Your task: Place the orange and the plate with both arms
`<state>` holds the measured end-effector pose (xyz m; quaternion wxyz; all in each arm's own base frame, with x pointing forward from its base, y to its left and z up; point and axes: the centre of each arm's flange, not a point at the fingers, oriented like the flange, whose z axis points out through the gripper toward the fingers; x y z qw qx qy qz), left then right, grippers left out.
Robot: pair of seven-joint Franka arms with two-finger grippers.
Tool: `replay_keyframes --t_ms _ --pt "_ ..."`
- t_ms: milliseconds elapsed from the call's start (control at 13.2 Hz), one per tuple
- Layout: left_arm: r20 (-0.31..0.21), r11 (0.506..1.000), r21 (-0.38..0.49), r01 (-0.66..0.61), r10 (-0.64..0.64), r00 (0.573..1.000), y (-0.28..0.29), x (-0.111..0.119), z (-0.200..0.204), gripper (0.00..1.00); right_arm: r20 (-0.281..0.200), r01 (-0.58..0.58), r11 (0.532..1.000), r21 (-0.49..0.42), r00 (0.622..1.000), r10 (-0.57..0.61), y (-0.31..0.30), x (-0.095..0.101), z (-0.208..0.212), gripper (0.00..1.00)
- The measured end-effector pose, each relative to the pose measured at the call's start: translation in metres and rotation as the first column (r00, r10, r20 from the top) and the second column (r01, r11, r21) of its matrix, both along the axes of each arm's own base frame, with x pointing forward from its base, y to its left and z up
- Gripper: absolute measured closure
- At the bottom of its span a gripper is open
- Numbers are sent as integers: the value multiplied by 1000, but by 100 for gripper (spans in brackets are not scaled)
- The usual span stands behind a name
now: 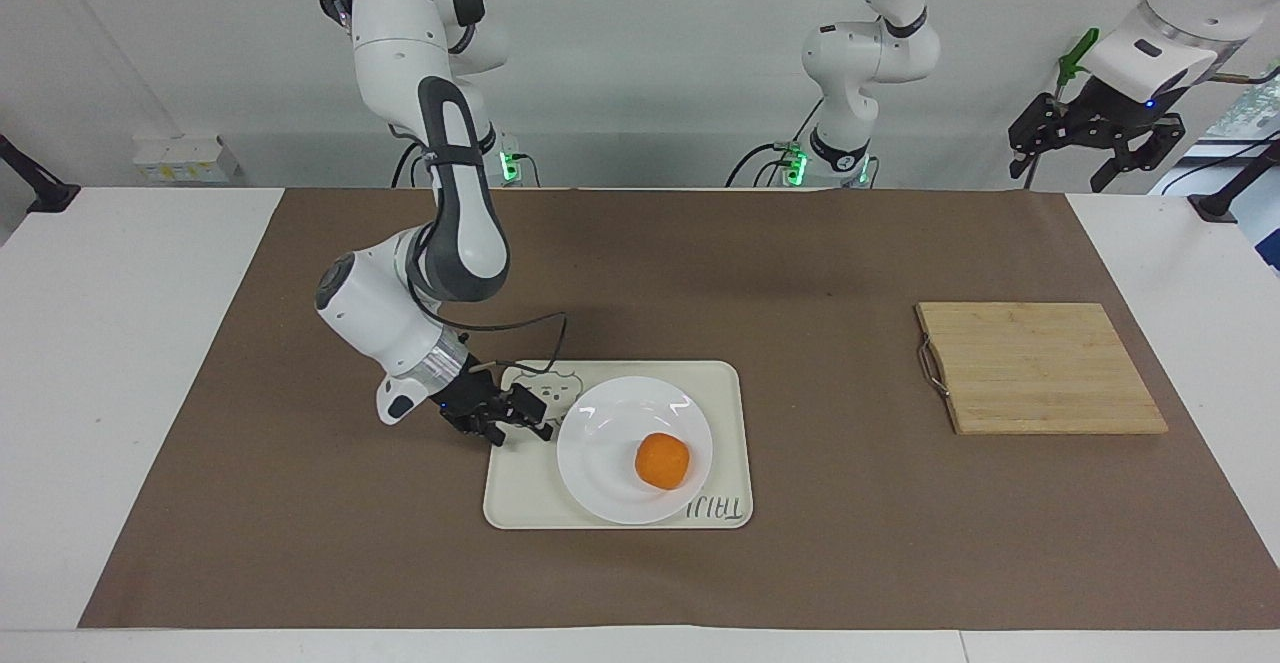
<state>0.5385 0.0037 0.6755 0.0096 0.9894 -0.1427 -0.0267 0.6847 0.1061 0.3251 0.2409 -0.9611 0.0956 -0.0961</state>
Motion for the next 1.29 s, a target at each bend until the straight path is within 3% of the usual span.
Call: replay_keyframes --t_ms 304,684,988,1292 --pt "0 1000 0 0 0 1000 0 0 0 0 57 -14 971 -239 998 29 -43 6 54 0" --pt "0 1000 0 0 0 1000 0 0 0 0 -93 -155 908 -390 987 128 -81 -30 126 0" --pt "0 1000 0 0 0 1000 0 0 0 0 -199 -169 911 -377 975 98 -97 -73 190 0" --pt "0 1000 0 0 0 1000 0 0 0 0 -257 -87 935 -343 967 -5 -99 -113 243 0"
